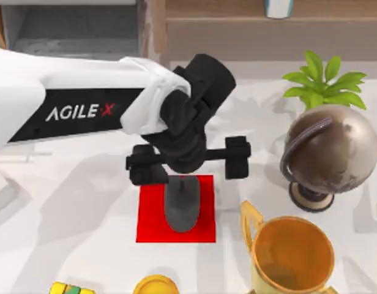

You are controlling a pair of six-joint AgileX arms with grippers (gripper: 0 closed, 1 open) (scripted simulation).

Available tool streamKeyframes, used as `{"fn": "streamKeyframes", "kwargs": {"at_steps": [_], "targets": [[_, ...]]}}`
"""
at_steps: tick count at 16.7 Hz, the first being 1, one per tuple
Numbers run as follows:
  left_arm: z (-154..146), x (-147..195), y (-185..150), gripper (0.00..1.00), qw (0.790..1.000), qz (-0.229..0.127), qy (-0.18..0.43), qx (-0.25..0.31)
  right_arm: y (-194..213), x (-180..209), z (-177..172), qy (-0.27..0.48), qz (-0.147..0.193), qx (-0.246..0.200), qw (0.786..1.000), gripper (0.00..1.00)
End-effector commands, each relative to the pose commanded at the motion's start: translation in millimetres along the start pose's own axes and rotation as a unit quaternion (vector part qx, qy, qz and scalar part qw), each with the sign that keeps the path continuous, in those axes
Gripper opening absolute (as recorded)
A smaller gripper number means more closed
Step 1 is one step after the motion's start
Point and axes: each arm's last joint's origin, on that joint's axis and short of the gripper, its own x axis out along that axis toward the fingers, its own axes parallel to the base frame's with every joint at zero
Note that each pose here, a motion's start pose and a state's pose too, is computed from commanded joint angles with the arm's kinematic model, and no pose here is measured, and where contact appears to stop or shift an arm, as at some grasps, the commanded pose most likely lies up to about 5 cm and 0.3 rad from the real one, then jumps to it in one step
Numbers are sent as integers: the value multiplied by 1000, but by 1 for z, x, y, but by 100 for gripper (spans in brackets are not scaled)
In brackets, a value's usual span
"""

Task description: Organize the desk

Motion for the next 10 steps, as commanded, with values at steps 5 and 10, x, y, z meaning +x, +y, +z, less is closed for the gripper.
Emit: {"fn": "streamKeyframes", "kwargs": {"at_steps": [5,10], "targets": [[13,-3,0,100,989,-119,-81,40,0,0,0,0,0,0,1000,100],[17,7,16,100,960,-210,-151,104,0,0,0,0,0,0,1000,100]]}}
